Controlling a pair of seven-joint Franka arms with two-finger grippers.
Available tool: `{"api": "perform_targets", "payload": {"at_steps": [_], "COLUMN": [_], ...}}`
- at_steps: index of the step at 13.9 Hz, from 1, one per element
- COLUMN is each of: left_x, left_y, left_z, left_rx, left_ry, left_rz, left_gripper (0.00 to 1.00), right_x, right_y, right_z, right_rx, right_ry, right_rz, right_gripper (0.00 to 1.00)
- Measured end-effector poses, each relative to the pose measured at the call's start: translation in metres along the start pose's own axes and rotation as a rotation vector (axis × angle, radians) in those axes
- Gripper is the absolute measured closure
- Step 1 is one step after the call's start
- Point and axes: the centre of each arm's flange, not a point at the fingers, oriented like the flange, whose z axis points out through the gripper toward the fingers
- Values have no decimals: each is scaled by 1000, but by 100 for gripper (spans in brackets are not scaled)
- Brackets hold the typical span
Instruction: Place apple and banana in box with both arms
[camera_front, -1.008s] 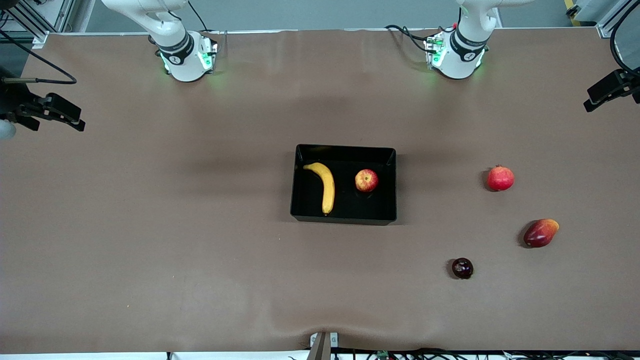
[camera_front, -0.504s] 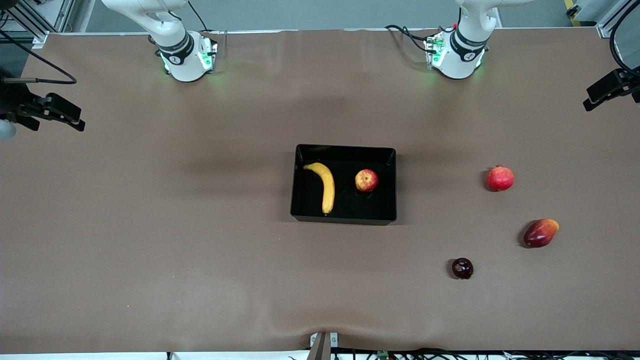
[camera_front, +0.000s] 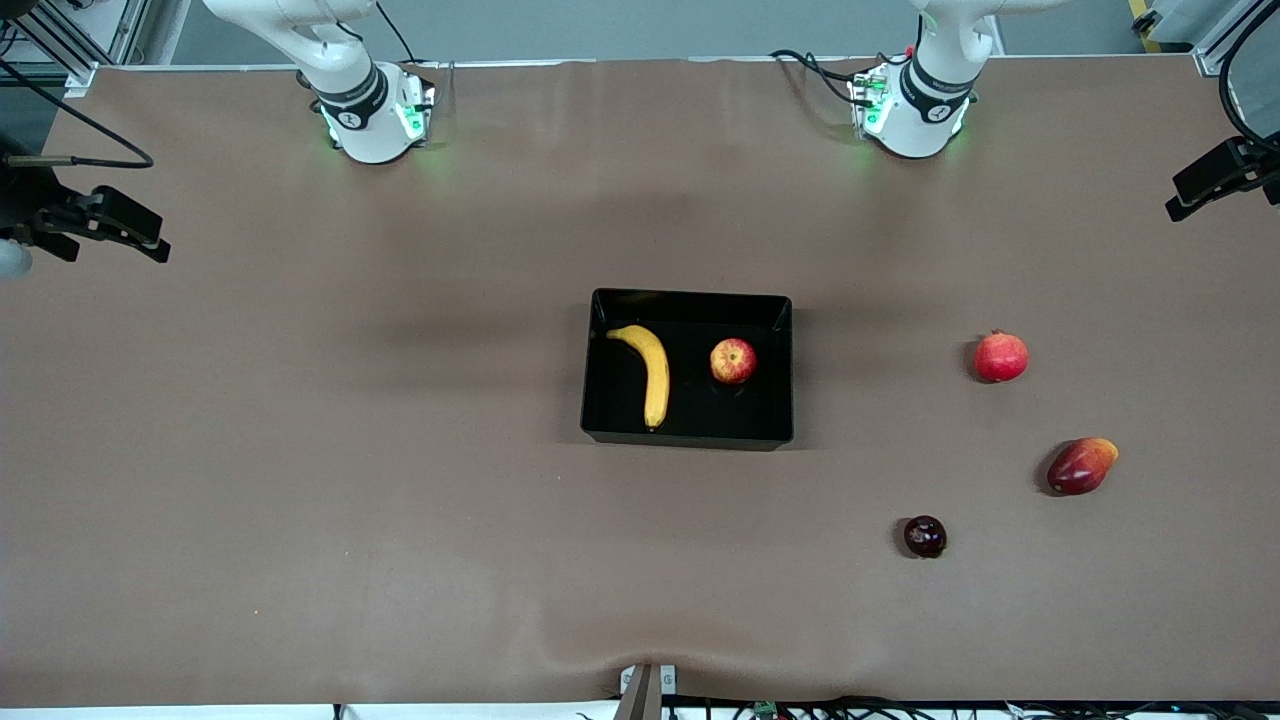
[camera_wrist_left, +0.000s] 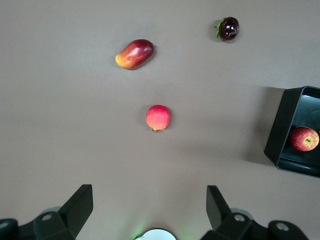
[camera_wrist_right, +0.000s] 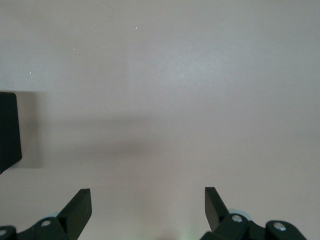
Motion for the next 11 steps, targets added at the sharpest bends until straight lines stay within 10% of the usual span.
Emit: {"api": "perform_targets", "payload": {"at_steps": [11], "left_x": [1], "left_y": [4], "left_z": [3], "left_rx": [1], "left_ry": [-7], "left_rz": [10], "left_gripper": [0], "right_x": [0], "right_y": [0], "right_z": [0], "right_rx": [0], "right_ry": [0], "right_rz": [0], "right_gripper": [0]}}
